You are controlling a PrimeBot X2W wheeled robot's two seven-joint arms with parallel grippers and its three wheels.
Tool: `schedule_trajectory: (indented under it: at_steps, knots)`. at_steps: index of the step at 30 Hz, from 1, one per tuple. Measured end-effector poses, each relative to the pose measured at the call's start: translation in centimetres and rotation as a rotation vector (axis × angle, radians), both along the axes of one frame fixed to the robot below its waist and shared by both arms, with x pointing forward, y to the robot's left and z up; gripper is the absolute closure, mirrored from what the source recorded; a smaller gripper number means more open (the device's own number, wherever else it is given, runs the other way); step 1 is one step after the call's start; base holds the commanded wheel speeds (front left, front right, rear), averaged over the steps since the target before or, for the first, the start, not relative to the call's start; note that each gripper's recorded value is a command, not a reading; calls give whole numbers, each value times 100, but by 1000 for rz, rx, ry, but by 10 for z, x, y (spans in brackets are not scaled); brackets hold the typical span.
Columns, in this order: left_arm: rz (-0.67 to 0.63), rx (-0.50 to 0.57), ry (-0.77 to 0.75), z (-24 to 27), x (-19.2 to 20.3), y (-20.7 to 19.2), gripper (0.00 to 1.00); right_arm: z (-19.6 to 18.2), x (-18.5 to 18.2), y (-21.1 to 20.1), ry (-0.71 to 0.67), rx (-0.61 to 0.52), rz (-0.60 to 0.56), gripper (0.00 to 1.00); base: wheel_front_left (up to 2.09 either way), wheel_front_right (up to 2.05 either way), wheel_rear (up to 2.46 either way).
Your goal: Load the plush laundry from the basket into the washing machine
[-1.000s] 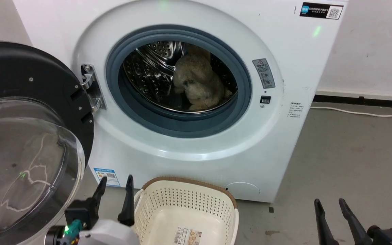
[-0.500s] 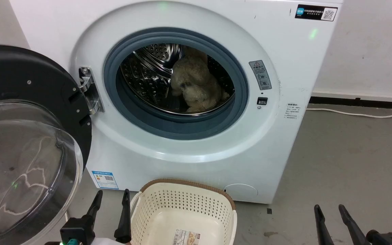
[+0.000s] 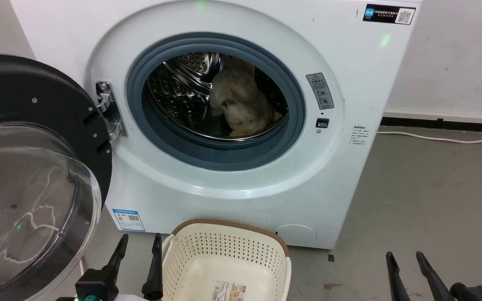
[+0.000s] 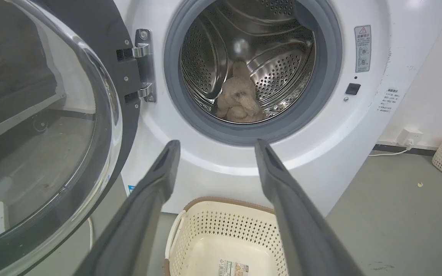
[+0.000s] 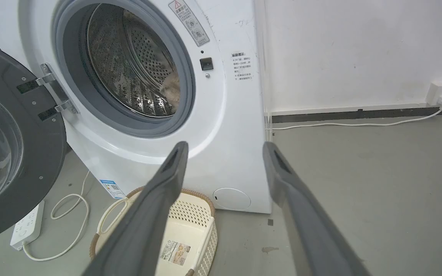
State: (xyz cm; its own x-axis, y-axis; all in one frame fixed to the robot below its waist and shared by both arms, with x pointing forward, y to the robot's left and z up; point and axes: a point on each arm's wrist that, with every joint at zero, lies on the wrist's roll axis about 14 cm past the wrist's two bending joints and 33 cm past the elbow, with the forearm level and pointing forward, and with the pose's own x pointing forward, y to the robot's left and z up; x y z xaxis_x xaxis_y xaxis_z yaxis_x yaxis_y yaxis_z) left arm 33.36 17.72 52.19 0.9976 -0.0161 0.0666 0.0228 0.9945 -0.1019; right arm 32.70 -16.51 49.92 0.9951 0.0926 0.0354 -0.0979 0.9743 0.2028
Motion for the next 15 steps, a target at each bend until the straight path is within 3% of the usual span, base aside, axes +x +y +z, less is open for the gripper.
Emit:
schedule_trajectory:
  at_steps: [2, 3, 15]
  knots:
    - [3, 0, 1, 0, 0, 1, 0, 0, 0, 0, 1, 0, 1, 0, 0, 0, 0]
    - [4, 0, -1, 0, 0, 1, 100, 0, 0, 0, 2, 0, 1, 100, 0, 0, 0]
    - [1, -2, 12, -2, 1, -1, 100, -3, 1, 1, 16, -8, 4, 100, 0, 0, 0]
